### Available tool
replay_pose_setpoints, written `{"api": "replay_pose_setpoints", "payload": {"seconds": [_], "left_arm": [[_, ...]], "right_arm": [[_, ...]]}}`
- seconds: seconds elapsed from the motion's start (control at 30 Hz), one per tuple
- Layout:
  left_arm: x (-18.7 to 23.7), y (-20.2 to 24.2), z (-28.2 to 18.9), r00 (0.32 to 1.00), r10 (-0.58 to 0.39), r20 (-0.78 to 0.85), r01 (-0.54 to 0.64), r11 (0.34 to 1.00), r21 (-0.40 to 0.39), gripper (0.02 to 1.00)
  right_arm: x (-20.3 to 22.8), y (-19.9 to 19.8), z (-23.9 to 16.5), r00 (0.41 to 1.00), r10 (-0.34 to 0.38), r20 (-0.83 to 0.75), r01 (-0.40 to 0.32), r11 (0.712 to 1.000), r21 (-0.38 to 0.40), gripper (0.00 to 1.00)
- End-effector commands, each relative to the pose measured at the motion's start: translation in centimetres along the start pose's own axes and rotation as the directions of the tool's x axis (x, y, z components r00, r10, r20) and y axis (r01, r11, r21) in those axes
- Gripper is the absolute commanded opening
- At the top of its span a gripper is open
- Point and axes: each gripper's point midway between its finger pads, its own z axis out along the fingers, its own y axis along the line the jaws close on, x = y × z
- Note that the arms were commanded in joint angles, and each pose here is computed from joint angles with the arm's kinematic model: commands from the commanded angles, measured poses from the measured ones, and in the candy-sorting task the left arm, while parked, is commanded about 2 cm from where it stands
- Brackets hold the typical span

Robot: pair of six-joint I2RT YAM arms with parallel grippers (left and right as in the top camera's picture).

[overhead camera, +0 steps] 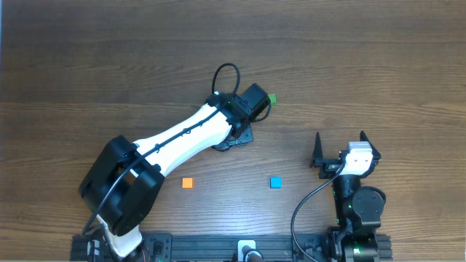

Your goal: Stack Cubes

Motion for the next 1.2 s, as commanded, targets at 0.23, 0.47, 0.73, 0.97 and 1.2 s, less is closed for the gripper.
{"api": "replay_pose_setpoints", "payload": {"seconds": [0.23, 0.47, 0.73, 0.97, 1.2], "left_arm": [[0.3, 0.39, 1.36, 1.0, -0.017, -0.023, 0.017, 1.0, -0.024, 0.053], [0.3, 0.4, 1.38, 1.0, -0.017, -0.023, 0.016, 1.0, -0.024, 0.064], [0.18, 0.49, 1.39, 1.0, -0.021, -0.022, 0.021, 0.999, -0.025, 0.082], [0.12, 0.54, 1.4, 0.999, -0.023, -0.022, 0.022, 0.999, -0.026, 0.102], [0.02, 0.62, 1.4, 0.999, -0.027, -0.022, 0.026, 0.999, -0.026, 0.11]], "right_arm": [[0.17, -0.03, -0.01, 1.0, 0.007, -0.001, -0.007, 1.0, -0.001, 0.993], [0.17, -0.02, -0.01, 1.0, 0.007, -0.001, -0.007, 1.0, -0.002, 0.993], [0.17, -0.03, -0.01, 1.0, 0.007, -0.001, -0.007, 1.0, -0.001, 0.991], [0.17, -0.03, -0.01, 1.0, 0.007, -0.001, -0.007, 1.0, -0.001, 0.993], [0.15, -0.02, -0.01, 1.0, 0.007, -0.001, -0.007, 1.0, -0.002, 0.993]]}}
